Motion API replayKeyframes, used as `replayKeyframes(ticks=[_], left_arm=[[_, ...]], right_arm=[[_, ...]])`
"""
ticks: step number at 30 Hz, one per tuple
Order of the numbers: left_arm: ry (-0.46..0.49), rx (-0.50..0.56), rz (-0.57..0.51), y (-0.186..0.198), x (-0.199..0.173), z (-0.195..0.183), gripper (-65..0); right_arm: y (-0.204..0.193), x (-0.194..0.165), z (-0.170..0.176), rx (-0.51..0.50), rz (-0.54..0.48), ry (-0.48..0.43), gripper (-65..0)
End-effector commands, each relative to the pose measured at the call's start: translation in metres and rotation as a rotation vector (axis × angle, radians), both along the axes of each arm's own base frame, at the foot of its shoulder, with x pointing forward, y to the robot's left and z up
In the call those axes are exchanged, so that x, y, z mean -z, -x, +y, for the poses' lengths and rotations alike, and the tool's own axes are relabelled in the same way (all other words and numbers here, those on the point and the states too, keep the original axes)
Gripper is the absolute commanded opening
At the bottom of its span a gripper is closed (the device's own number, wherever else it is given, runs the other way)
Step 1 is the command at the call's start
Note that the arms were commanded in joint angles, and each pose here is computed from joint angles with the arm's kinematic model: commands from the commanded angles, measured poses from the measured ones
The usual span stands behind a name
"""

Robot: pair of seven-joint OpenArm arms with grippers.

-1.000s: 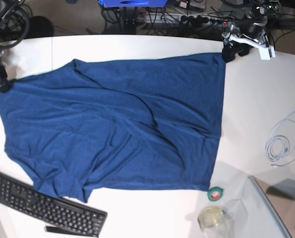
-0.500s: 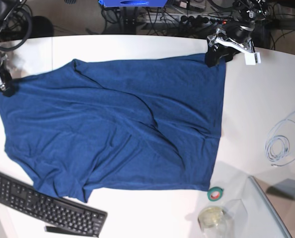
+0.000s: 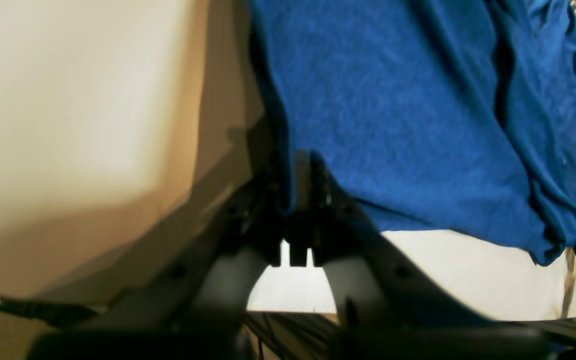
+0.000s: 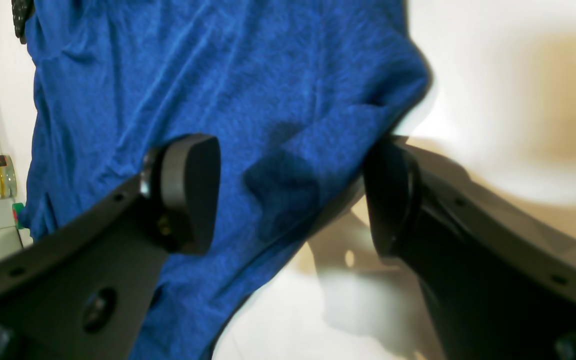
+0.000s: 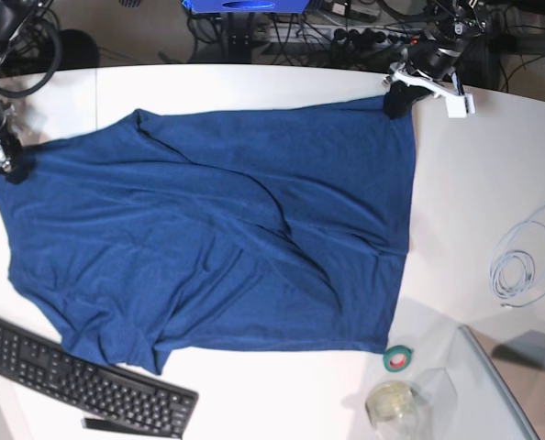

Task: Layout the t-shirt on the table in an organized manner, then fold the t-shirt properly
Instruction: 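Grasp the shirt corners with both grippers at the shirt's outer edges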

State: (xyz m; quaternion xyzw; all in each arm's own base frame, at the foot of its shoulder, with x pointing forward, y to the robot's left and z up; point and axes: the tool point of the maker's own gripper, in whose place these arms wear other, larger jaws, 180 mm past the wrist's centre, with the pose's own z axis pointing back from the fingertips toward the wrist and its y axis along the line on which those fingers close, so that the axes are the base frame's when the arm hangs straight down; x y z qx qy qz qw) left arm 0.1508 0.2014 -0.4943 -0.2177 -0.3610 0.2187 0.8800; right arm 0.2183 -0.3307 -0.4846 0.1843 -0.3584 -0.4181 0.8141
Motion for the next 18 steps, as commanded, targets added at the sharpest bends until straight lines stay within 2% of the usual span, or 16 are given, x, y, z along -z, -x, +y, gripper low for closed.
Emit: replayKeyframes(ticks=[1,2,4,8,10,13,18], left_arm=[[-0.026,0.014,0.014,0.001,-0.001,0.005,-65.0],[-0.035,0.018,0.006,-0.001,-0.004,0.006,-65.0],[-0.050,0.025,-0.008,-0.005,-0.009,0.008,-65.0],[-0.077,0.039,-0.036,-0.011,-0.020,0.011,-65.0],[-0.089,0.043,-0.048,-0.014,-0.024,0.012,-65.0],[-0.116,0.063,-0.063,-0.016,-0.034,0.014,-65.0],[-0.168,0.155,0.008,-0.008,-0.043,0.017,-65.0]], right_arm=[[-0.006,-0.010,-0.011,0.006,-0.028,0.030,-24.2],[-0.005,-0.009,-0.011,0.007,-0.028,0.030,-25.8],[-0.005,-0.010,-0.011,0.010,-0.029,0.031,-33.8],[-0.011,-0.012,-0.012,0.013,-0.040,0.031,-55.8],[-0.013,-0.013,-0.012,0.011,-0.043,0.031,-63.3],[-0.008,-0.012,-0.012,0.002,-0.026,0.026,-64.5],[0.002,-0.027,-0.010,-0.062,-0.003,0.054,-64.5]])
